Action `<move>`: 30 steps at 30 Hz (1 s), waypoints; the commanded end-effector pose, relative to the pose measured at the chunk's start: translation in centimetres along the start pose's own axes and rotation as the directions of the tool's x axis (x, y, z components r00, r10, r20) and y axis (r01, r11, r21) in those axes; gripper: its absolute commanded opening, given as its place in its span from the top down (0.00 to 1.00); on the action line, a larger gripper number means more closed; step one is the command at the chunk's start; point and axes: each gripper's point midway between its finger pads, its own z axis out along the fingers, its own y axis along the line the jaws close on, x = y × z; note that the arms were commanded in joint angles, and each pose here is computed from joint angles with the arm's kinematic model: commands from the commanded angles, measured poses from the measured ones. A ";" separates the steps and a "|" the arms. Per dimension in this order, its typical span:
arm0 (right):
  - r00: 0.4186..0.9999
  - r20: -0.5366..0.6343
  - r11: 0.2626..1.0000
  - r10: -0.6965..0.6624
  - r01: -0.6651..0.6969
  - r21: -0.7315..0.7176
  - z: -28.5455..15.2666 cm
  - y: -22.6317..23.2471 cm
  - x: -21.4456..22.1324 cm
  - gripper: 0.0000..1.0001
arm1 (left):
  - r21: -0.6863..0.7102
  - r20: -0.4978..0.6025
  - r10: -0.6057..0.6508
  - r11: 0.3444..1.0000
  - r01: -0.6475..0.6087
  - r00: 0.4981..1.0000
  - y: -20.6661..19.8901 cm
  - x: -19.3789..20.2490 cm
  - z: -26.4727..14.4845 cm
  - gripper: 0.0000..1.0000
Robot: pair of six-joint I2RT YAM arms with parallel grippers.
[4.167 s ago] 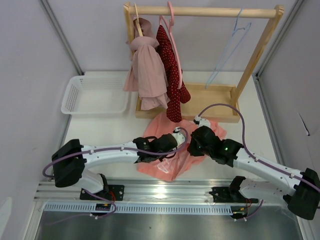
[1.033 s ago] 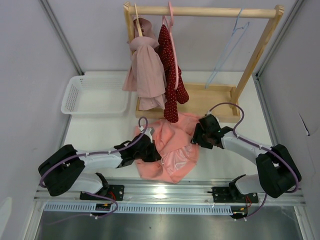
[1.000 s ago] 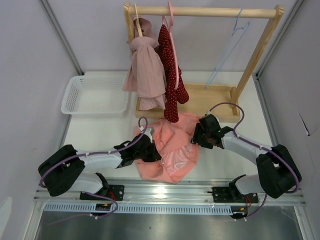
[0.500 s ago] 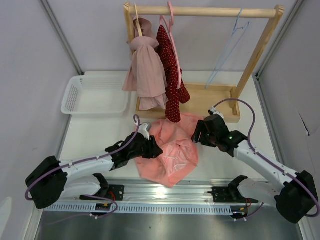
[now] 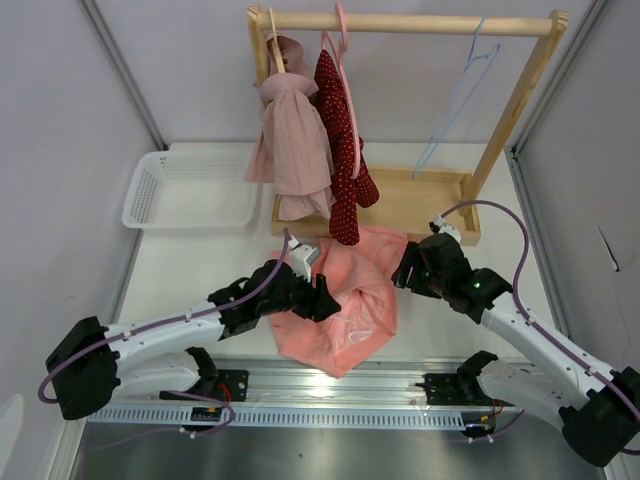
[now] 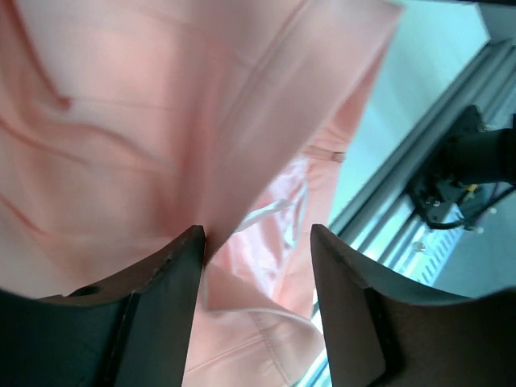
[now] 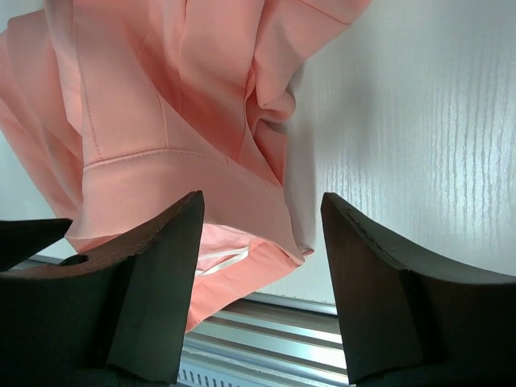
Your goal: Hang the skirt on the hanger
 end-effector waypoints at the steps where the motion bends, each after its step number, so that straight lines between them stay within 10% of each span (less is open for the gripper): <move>1: 1.000 0.029 1.000 0.009 -0.009 -0.011 -0.4 0.6 -1.2 0.33 | 0.092 0.091 0.088 0.991 -0.096 0.992 -3.5 -3.9 -1.5 0.38; 14: 0.999 -0.028 1.000 -0.019 0.019 0.002 0.2 -0.3 0.1 0.35 | 0.359 0.190 0.194 0.899 -0.252 0.962 -12.6 -8.8 -6.3 0.34; 30: 0.998 0.063 0.987 0.016 -0.006 -0.159 -3.9 2.1 -1.8 0.47 | 0.069 0.460 0.222 0.956 -0.284 0.860 -15.4 -24.3 -6.3 0.28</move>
